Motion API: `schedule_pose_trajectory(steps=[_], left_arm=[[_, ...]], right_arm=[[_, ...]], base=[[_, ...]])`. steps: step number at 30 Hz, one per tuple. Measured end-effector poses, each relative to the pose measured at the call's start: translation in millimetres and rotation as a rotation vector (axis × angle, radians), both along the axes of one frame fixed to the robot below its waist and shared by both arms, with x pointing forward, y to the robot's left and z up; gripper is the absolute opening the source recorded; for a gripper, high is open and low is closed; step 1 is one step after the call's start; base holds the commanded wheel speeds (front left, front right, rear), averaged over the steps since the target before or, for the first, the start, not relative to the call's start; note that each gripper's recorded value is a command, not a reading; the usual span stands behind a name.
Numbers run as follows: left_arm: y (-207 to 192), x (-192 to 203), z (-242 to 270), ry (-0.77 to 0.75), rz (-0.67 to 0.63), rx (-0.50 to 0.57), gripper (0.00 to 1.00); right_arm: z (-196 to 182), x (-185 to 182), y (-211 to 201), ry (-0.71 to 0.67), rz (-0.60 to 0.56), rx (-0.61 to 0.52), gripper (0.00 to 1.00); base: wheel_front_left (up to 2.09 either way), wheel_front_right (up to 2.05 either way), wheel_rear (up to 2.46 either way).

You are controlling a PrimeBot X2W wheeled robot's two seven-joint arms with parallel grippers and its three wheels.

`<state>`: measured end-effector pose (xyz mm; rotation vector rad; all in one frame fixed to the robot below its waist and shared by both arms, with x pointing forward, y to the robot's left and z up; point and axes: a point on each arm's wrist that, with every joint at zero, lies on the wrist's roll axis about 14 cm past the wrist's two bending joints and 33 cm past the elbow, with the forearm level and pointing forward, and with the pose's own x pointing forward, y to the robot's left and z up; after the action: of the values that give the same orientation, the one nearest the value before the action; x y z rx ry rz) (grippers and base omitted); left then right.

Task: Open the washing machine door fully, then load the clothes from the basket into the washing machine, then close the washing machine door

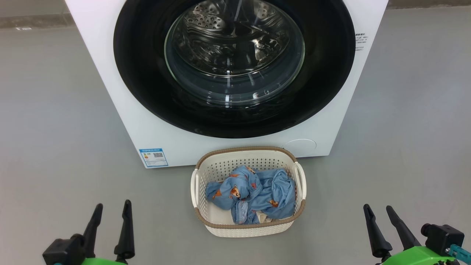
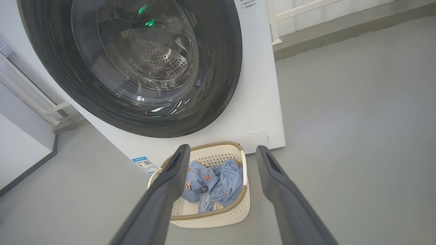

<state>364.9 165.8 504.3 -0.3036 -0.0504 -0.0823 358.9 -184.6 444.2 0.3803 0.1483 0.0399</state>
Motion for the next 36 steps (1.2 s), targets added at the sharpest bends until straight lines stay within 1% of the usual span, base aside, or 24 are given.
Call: schedule_pose_trajectory(steps=[16, 36], left_arm=[[-7.6, 0.6, 4.6, -0.045, -0.032, 0.184, 1.0], [-5.9, 1.1, -8.2, -0.005, -0.031, 0.188, 1.0]], right_arm=[[-1.6, -2.8, -1.9, -0.024, 0.027, -0.175, 1.0], [-1.7, -4.3, -11.6, -0.021, -0.008, -0.173, 1.0]], base=[[0.0, 0.0, 0.0], [0.0, 0.0, 0.0]])
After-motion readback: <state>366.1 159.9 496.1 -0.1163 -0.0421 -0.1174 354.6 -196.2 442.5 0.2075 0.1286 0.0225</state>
